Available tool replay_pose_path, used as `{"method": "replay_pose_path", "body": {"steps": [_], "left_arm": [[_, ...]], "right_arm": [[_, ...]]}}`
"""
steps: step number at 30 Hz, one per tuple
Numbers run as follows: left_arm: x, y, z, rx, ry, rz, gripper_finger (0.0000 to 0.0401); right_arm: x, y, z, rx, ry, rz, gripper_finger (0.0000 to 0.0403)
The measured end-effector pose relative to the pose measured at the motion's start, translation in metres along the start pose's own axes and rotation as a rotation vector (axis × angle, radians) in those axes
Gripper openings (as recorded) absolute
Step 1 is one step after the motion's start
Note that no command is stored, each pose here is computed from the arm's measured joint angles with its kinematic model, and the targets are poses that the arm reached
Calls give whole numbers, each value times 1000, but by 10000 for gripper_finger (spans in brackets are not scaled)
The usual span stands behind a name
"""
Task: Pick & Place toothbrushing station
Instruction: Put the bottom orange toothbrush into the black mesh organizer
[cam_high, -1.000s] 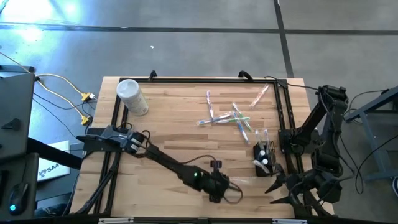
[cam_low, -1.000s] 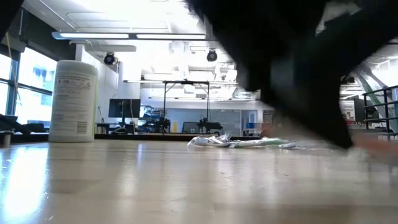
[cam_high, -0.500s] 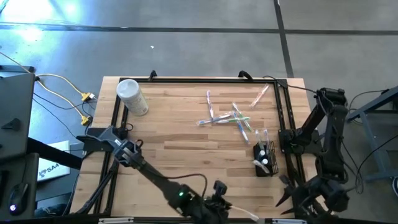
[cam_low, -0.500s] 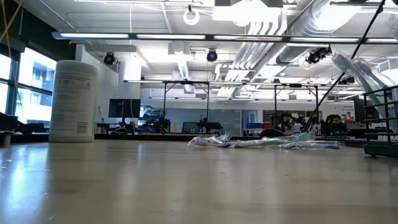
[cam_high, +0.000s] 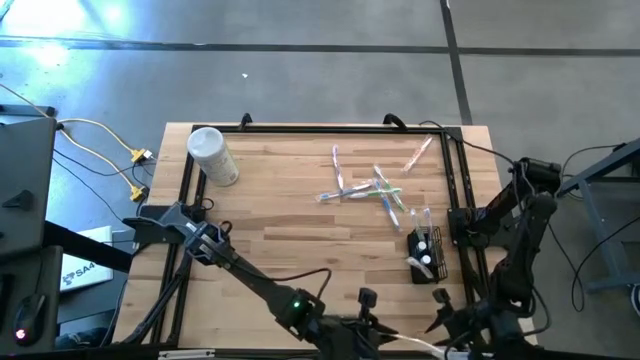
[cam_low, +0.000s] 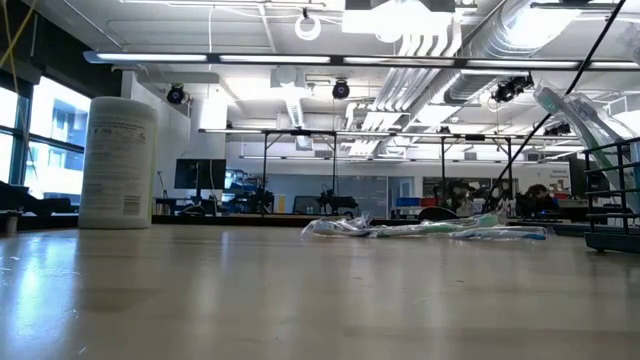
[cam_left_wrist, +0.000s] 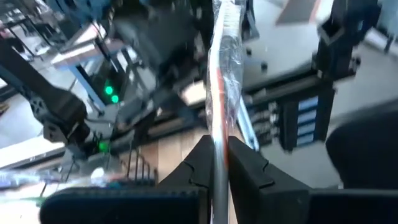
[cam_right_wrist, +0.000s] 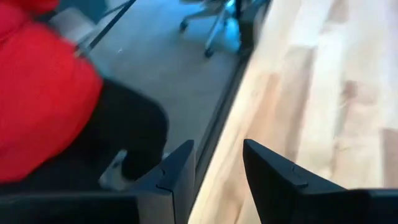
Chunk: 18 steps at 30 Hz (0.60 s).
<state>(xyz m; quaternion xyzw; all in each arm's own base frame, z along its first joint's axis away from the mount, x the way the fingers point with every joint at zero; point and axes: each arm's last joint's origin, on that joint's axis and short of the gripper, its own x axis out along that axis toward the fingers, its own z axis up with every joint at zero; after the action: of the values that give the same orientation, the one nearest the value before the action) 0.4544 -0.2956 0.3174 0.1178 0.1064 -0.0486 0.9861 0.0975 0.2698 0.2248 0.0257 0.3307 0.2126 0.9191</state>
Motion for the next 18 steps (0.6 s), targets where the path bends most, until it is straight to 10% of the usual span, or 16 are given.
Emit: {"method": "replay_pose_path", "body": {"steps": [18], "left_arm": [[-17, -19, 12, -64, -74, 215, 22]], "right_arm": [[-28, 15, 8, -199, -531, -499, 128]]}}
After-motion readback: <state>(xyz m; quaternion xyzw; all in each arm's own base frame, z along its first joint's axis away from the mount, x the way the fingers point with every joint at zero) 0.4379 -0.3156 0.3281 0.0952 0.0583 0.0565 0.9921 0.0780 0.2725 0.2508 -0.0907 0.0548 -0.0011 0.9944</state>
